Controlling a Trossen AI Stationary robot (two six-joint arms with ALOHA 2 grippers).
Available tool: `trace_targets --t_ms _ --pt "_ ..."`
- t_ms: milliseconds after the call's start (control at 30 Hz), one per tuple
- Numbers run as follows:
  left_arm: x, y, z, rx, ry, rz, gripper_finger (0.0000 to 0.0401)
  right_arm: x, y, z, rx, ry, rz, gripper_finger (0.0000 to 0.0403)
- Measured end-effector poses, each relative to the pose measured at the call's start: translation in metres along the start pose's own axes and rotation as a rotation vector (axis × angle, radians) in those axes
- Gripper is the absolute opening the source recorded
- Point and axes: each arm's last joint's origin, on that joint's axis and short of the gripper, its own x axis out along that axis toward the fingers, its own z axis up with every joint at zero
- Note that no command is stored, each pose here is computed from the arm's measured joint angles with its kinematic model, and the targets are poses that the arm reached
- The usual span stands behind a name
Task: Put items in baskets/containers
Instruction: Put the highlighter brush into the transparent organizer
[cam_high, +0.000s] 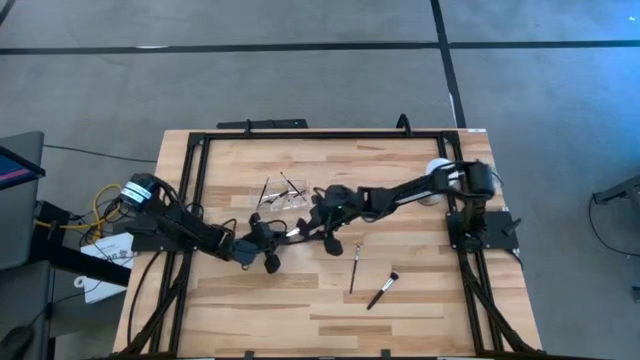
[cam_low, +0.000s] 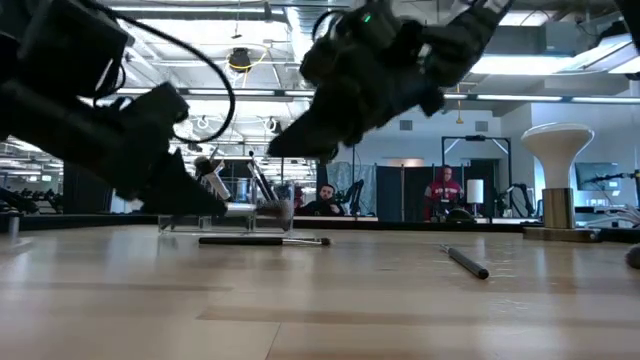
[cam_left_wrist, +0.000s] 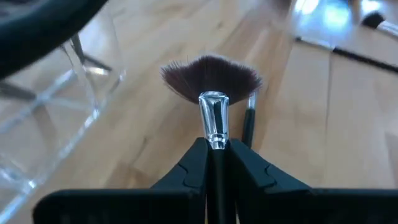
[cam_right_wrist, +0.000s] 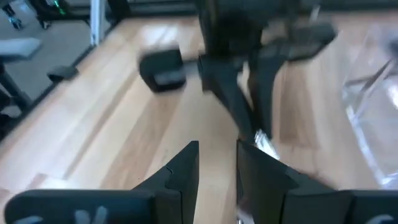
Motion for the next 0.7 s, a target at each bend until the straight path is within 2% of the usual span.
trace_targets --t_ms 100,300,400,533,700 --pt "-0.004 0.000 0.009 0.014 -0.038 -0.004 0.0039 0.011 -0.006 -0.005 0.053 0.022 0.027 0.0102" --pt "-0.013 0.003 0.027 0.050 -0.129 0.059 0.0039 0.015 -0.013 0.001 0.183 0.008 0.242 0.0102" --pt "-0.018 0.004 0.037 0.085 -0.173 0.083 0.0039 0.015 -0.014 0.002 0.248 0.011 0.193 0.0102" --pt "-0.028 0.006 0.053 0.193 -0.230 0.108 0.0040 0.012 -0.023 0.004 0.282 -0.012 0.091 0.0102" --pt "-0.038 0.011 0.069 0.329 -0.280 0.175 0.0040 0.006 -0.040 0.016 0.288 -0.156 -0.032 0.0102"
